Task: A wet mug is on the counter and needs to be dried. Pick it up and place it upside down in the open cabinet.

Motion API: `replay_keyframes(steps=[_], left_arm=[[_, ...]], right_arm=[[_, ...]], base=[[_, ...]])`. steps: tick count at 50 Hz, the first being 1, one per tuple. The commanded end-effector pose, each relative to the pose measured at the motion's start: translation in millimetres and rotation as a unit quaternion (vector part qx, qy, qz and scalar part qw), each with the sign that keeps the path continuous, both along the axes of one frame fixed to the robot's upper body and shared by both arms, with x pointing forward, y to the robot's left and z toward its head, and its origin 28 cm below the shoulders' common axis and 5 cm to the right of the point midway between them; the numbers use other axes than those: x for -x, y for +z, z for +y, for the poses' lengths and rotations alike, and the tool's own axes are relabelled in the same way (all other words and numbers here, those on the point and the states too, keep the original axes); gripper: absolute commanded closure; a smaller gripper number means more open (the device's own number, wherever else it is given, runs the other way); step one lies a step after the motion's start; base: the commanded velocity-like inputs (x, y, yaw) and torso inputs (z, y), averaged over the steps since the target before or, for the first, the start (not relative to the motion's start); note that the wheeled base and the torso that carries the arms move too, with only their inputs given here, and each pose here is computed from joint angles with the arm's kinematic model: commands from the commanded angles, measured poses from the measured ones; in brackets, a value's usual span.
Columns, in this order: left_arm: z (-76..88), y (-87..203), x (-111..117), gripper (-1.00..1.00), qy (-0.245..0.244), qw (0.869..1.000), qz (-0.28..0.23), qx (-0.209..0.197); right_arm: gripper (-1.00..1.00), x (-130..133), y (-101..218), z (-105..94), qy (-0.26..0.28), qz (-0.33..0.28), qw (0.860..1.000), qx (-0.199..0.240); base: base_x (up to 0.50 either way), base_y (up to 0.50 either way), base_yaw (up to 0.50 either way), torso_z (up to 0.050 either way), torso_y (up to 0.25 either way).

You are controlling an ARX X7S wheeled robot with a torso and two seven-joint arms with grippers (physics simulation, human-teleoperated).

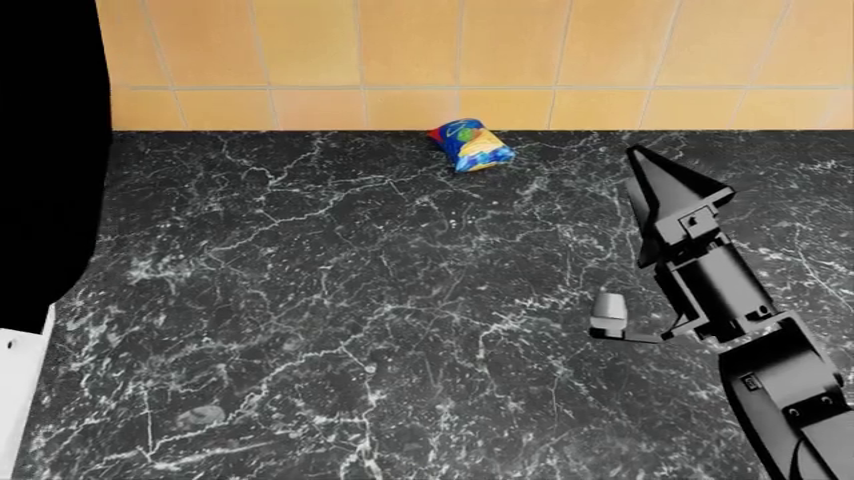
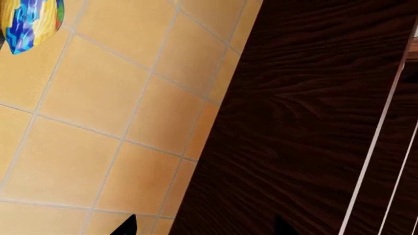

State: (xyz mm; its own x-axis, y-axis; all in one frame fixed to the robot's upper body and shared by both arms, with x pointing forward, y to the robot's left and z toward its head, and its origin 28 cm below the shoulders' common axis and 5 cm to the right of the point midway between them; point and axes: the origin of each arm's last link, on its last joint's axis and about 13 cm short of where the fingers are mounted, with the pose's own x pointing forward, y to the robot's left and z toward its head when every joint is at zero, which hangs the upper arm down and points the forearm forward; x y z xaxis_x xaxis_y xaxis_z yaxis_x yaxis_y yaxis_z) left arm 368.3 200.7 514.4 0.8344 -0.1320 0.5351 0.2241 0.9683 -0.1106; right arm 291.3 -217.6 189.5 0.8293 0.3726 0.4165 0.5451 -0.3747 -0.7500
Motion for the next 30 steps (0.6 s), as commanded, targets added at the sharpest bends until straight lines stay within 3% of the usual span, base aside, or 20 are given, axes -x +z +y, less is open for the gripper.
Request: replay_keyframes(steps=[1,12,20,30], left_arm=[[10.4,-27,-17,-1.0,0.074,0.993,0.064,-0.07],[6.3,-37,29,-1.0,0.07,0.992,0.016,-0.101],[3.5,-35,71,-1.0,0.031,0.995,-0.011,-0.091],[3.0,-39,95,-1.0,0.018,0.997,-0.015,-0.079]], right_arm=[[-1.0,-1,-2,0.3,0.002,0.002,1.0,-0.001],[-1.0,-4,-5,2.9,0.005,0.007,1.0,-0.001],[-1.0,-6,-7,4.7,0.008,0.011,1.0,0.0],[-1.0,-7,-9,4.7,0.007,0.014,1.0,-0.001]], base=[[0.0,0.0,0.0,0.0,0.0],[0.0,0.0,0.0,0.0,0.0],[0.0,0.0,0.0,0.0,0.0],[0.0,0.0,0.0,0.0,0.0]])
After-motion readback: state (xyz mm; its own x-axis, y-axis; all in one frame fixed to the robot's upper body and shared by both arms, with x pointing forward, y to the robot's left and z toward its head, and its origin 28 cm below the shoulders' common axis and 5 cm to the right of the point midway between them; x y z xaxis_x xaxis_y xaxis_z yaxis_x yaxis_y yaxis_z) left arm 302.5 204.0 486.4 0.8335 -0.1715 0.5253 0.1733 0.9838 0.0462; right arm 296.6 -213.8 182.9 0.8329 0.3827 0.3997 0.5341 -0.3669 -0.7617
